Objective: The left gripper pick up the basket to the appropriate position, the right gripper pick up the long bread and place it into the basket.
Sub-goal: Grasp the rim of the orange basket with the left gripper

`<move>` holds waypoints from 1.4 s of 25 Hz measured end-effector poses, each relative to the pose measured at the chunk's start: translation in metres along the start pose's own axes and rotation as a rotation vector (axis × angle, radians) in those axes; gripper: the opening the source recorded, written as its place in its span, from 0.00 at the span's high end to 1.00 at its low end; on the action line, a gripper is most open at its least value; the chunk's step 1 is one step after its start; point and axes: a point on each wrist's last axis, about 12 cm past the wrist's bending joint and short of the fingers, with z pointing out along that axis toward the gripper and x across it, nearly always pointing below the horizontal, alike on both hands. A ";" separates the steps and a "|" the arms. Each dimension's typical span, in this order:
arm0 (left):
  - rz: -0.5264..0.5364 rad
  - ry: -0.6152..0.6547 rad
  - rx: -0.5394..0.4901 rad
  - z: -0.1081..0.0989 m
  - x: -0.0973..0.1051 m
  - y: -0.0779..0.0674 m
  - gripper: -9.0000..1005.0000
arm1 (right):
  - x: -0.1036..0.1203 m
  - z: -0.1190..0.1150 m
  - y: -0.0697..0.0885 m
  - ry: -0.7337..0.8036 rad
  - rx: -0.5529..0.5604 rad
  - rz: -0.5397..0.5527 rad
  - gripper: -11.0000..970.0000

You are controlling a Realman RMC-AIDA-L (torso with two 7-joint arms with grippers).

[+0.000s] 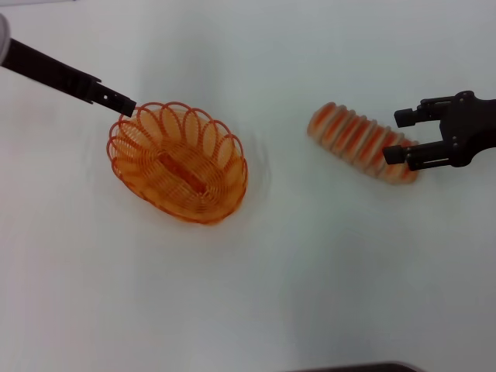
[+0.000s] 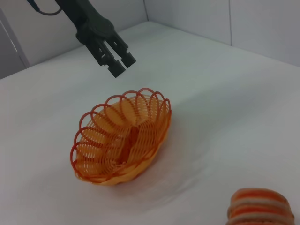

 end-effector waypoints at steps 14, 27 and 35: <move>0.156 0.118 -0.143 0.027 -0.022 -0.028 0.20 | -0.001 -0.001 0.000 -0.002 -0.001 0.002 0.19; 0.228 0.173 -0.181 0.040 -0.026 -0.041 0.20 | -0.003 0.000 -0.001 -0.001 -0.003 -0.005 0.19; 0.229 0.194 -0.194 0.055 -0.019 -0.038 0.20 | -0.003 0.000 -0.001 0.000 -0.003 -0.006 0.19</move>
